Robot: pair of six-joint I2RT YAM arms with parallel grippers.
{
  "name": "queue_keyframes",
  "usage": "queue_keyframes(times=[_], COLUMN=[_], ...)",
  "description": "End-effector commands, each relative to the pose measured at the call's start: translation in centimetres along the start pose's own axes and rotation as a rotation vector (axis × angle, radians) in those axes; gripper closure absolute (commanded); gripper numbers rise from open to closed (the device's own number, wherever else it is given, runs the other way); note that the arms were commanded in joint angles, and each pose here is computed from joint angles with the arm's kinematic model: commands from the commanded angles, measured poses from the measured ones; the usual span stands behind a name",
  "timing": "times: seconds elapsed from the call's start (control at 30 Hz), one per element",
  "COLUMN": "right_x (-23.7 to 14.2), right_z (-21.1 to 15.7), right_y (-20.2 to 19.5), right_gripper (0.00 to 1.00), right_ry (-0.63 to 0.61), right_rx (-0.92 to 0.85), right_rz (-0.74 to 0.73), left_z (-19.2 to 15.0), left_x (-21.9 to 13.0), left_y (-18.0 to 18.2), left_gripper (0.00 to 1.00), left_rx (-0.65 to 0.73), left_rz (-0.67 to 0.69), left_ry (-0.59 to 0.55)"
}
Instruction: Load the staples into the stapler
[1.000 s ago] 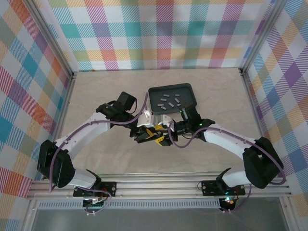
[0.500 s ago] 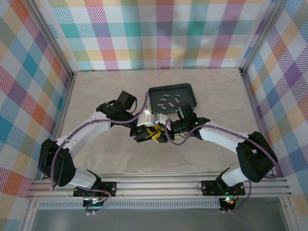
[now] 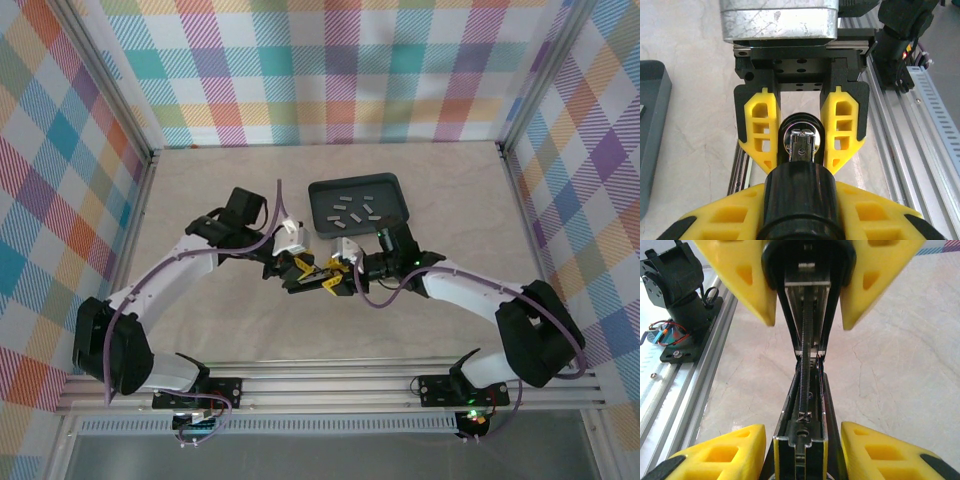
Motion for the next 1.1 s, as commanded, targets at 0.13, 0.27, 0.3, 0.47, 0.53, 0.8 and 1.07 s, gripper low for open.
queue_keyframes(times=[0.13,0.27,0.3,0.47,0.53,0.8,1.07], right_x=[-2.2,-4.1,-4.5,-5.3,-5.4,-5.5,-5.0], right_z=[-2.2,-2.2,-2.3,-2.8,-2.9,-3.7,-3.8], right_y=[0.8,0.9,0.9,1.2,1.5,2.3,2.0], right_gripper=[0.85,0.89,0.90,0.92,0.93,0.95,0.97], right_ry=[-0.044,-0.109,-0.117,-0.120,-0.118,-0.065,-0.048], right_rx=[0.075,0.082,0.083,0.090,0.090,0.107,0.104], right_rz=[-0.057,-0.122,-0.136,-0.157,-0.158,-0.153,-0.137], left_z=[-1.9,-2.8,-3.1,-4.9,-5.4,-8.0,-10.0], left_x=[-3.6,-5.0,-5.2,-5.3,-5.3,-4.0,-1.6], left_y=[0.9,1.0,1.0,1.5,1.6,1.3,0.6], left_gripper=[0.90,0.91,0.91,0.90,0.90,0.90,0.90], left_rx=[-0.121,-0.172,-0.184,-0.254,-0.281,-0.325,-0.309], left_rz=[0.173,0.261,0.286,0.402,0.426,0.495,0.443], left_ry=[-0.053,-0.129,-0.130,-0.059,-0.033,0.150,0.345])
Point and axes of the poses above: each hand's point on the last joint's axis, 136 mm out from that joint toward the fingers, its own x axis out along the fingers, its own y axis along the line the jaws close on, z = x × y, the point moved 7 cm from there along -x, back along the fingers, and after that the axes turned 6 degrees about -x, right-handed, at the moved point
